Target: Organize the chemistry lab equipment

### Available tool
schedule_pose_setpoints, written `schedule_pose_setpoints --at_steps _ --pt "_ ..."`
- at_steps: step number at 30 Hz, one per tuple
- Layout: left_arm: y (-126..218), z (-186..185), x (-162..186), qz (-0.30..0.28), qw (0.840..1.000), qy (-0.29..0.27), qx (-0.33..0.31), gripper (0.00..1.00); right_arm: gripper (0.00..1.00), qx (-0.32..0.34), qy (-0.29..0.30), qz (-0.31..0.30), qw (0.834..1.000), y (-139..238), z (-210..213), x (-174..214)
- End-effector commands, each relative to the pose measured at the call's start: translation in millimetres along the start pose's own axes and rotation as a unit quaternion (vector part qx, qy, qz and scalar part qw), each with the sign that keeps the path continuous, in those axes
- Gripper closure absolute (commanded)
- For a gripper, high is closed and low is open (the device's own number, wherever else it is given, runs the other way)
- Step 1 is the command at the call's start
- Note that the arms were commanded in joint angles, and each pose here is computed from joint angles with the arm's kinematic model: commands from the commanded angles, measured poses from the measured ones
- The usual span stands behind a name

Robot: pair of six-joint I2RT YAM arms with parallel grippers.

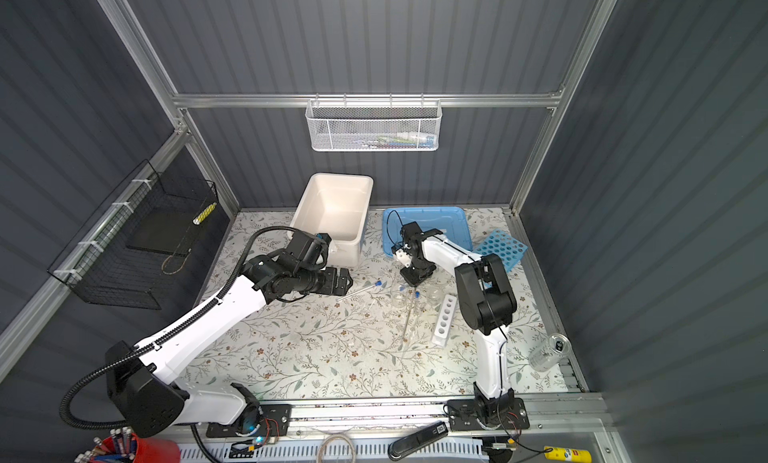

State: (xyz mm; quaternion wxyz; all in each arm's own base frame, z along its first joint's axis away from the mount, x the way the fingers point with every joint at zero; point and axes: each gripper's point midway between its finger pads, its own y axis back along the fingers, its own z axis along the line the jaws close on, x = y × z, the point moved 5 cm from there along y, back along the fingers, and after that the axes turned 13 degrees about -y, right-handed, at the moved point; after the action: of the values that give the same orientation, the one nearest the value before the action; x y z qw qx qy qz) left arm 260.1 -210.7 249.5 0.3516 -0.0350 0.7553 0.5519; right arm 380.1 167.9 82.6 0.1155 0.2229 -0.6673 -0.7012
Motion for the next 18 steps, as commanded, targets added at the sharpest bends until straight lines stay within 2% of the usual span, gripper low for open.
schedule_pose_setpoints --at_steps 1,18 --pt "4.1 2.0 2.7 -0.002 1.0 0.01 0.004 0.01 0.64 0.004 0.013 0.009 1.0 -3.6 1.1 -1.5" --pt "2.1 2.6 0.7 -0.001 1.0 0.013 0.005 0.01 0.63 0.002 0.013 0.018 1.0 -8.0 1.5 3.1"
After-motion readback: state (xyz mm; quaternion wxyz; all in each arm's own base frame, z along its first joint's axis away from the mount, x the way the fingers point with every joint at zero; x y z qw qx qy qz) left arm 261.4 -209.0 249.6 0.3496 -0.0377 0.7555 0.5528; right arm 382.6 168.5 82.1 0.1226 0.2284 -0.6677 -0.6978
